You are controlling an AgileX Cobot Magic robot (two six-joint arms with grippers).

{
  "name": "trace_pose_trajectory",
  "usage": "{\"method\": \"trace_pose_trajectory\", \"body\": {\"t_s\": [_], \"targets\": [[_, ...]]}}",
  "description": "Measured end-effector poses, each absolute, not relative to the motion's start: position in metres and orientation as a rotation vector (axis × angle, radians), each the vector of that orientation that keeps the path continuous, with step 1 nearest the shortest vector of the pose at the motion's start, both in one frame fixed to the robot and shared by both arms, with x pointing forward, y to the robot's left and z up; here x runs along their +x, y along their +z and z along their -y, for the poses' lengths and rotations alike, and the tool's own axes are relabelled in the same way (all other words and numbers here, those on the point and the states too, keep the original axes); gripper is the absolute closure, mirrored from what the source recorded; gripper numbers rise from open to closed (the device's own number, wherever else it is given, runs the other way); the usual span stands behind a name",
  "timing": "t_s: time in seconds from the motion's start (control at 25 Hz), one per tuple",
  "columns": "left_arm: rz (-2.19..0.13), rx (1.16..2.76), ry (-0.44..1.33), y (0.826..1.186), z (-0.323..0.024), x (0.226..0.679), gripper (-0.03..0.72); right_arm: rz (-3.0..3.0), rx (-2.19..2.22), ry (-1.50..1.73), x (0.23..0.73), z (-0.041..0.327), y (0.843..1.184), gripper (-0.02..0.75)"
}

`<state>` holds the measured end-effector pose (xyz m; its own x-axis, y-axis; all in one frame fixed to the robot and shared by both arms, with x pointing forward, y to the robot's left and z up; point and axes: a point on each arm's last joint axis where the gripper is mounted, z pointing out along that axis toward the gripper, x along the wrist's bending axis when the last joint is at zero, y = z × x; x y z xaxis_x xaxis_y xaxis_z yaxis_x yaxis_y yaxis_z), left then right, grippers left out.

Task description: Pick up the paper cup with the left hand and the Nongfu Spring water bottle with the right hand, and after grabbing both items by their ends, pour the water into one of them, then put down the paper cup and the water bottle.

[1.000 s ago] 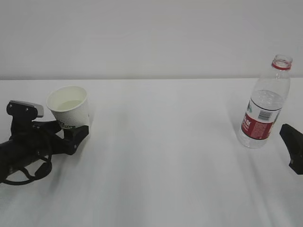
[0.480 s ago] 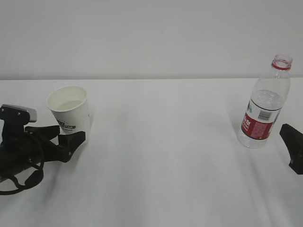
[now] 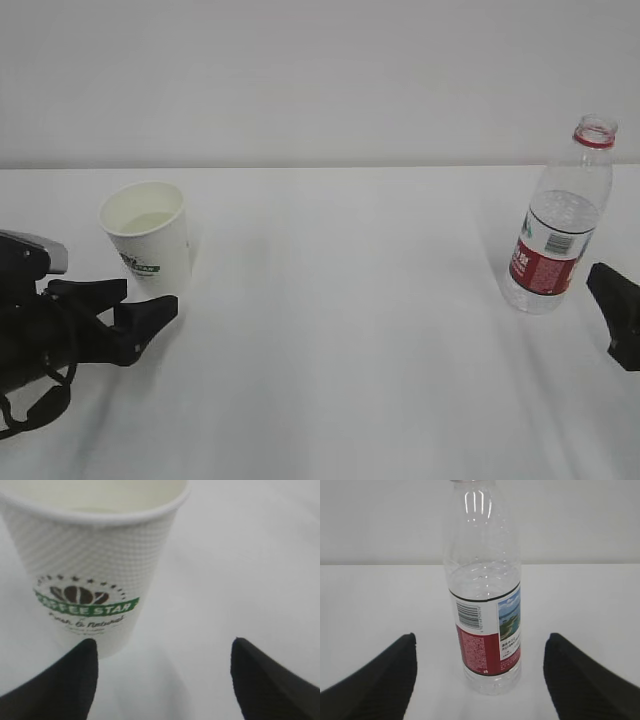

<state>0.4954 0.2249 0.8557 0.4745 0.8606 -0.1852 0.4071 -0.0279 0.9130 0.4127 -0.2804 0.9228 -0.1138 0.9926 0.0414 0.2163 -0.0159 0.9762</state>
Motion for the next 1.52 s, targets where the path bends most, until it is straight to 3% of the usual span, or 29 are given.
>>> {"method": "trace_pose_trajectory", "body": {"t_s": [0.44,0.76,1.52], "targets": [[-0.976,1.617,0.548,0.883,-0.22,0.495,0.106,-1.494,1.309,1.265,0.412,0.274,0.923,0.15],[-0.905,1.571,0.604,0.908,-0.219,0.494,0.176,-1.517,1.293,1.282,0.411,0.272,0.923,0.192],[-0.753,1.454,0.748,0.968,-0.221,0.484,0.183,-1.423,1.224,1.357,0.428,0.27,0.943,0.2]]}}
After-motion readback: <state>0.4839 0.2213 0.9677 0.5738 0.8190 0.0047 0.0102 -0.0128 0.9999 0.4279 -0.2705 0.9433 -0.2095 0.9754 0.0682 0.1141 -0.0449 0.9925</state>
